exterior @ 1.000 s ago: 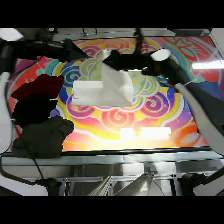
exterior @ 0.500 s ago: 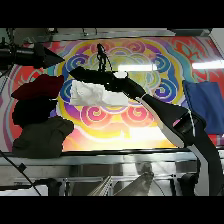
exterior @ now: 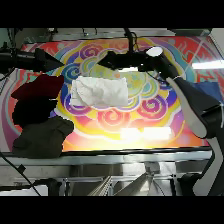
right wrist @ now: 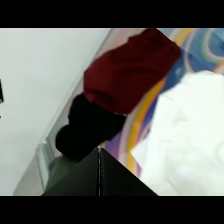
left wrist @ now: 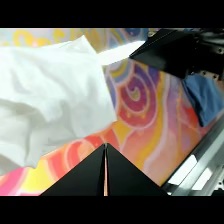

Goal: Fold the shirts.

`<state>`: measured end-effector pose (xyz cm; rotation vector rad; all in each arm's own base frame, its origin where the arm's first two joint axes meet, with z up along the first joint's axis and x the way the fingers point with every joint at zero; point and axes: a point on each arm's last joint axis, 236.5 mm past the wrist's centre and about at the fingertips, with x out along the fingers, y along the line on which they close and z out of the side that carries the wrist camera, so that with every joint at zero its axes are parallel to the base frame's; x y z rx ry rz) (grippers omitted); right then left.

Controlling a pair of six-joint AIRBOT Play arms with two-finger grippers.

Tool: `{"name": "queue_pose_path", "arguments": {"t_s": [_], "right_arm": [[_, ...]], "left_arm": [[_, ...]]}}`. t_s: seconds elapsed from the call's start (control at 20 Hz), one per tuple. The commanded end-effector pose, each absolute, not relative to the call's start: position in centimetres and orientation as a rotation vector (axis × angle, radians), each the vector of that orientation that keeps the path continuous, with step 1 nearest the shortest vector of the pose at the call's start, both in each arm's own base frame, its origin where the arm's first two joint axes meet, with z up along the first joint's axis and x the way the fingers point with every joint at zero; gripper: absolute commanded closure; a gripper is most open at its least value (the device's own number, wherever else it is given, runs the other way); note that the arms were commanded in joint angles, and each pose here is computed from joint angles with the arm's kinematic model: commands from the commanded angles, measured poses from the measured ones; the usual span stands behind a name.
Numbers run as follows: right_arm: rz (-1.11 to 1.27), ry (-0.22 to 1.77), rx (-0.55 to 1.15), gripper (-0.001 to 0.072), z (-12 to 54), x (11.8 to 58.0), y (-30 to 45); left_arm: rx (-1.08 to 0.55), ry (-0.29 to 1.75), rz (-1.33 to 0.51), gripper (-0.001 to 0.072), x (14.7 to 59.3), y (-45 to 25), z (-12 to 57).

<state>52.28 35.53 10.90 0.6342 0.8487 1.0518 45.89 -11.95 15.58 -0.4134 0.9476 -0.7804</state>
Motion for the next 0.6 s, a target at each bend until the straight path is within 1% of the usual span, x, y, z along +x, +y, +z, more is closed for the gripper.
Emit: {"name": "queue_pose_path", "arguments": {"t_s": [0.0,0.1,0.15,0.2,0.25,0.3,0.35,0.4,0.45,0.5,0.55], "right_arm": [[0.867,1.060,0.559,0.0698,7.9,52.1,27.7],[0.765,1.107,0.601,0.0697,6.9,53.1,24.5],[0.735,1.124,0.609,0.0696,6.5,53.3,23.2],[0.726,1.134,0.615,0.0678,6.2,53.4,22.2],[0.719,1.145,0.621,0.0507,5.9,53.4,21.5],[0.710,1.158,0.623,0.0302,5.4,53.4,20.9],[0.687,1.181,0.618,0.0228,4.4,53.4,20.2],[0.649,1.217,0.600,0.0224,2.9,53.4,19.4],[0.623,1.254,0.576,0.0181,1.2,53.2,18.8],[0.595,1.309,0.580,0.0066,-0.6,52.8,18.5],[0.592,1.349,0.593,0.0054,-2.1,52.4,18.7]], "left_arm": [[-0.323,1.079,-0.559,0.0706,46.5,-8.3,10.9],[-0.236,1.165,-0.378,0.0705,47.9,-5.8,6.3],[-0.214,1.213,-0.361,0.0704,48.0,-5.9,4.3],[-0.205,1.261,-0.383,0.0704,48.2,-7.0,2.5],[-0.197,1.295,-0.405,0.0703,48.4,-8.0,1.0],[-0.185,1.324,-0.427,0.0703,48.6,-9.1,-0.2],[-0.174,1.366,-0.459,0.0703,48.4,-10.3,-1.1],[-0.167,1.408,-0.500,0.0703,47.8,-11.4,-1.3],[-0.152,1.431,-0.529,0.0703,47.3,-12.3,-1.1],[-0.131,1.441,-0.554,0.0702,46.8,-12.8,-0.5],[-0.117,1.438,-0.568,0.0699,46.4,-13.1,0.5]]}}
